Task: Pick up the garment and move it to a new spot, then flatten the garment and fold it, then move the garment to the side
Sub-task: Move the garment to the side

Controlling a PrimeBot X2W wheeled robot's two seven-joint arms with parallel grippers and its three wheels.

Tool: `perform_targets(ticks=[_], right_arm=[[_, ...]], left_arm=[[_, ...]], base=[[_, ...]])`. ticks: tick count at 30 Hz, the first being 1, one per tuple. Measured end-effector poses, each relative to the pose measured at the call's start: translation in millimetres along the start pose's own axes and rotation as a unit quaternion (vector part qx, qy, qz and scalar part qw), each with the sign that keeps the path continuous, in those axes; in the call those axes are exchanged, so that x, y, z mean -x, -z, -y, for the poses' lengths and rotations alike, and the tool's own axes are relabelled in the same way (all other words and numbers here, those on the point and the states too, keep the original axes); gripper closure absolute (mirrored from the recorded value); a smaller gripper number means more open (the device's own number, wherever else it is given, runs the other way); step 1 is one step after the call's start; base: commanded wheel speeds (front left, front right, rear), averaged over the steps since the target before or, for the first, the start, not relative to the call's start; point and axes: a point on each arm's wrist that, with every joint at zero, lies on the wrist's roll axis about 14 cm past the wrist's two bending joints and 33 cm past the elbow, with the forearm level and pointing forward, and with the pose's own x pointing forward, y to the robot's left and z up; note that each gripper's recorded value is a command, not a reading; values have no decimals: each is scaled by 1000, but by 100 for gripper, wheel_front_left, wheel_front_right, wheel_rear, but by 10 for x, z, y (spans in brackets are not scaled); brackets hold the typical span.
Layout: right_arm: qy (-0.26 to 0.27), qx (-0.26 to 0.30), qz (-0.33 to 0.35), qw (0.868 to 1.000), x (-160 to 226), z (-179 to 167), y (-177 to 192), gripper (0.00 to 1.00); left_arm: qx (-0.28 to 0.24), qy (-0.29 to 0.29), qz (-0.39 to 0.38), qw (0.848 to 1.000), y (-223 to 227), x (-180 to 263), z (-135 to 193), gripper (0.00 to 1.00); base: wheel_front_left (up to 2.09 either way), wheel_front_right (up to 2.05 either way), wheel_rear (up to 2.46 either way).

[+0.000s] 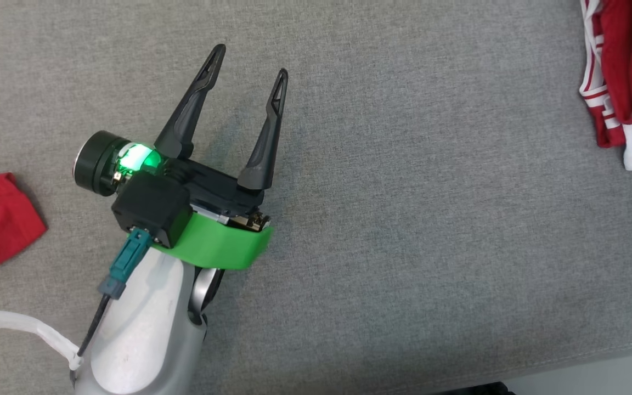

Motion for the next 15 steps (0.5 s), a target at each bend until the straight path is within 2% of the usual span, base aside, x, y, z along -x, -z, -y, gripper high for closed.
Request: perform_targets(ticks=[5,8,12,15], right_arm=[[-15,-20,42,999,95,-154,-278,0],[-20,-60,89,994,161,-249,-602,0],[-19,-176,134,975,324,-405,-908,0],[-53,-197,170,964,486,-646,-1200,0]], left_arm=[[-1,-14,13,1000,-182,51,-32,0],[-4,-28,16,999,-288,133,-65,0],[-3,-55,25,998,-461,297,-140,0],[-2,-81,36,996,-620,435,-222,0]], base=[[0,0,0],[0,0,0],[0,0,0],[0,0,0]])
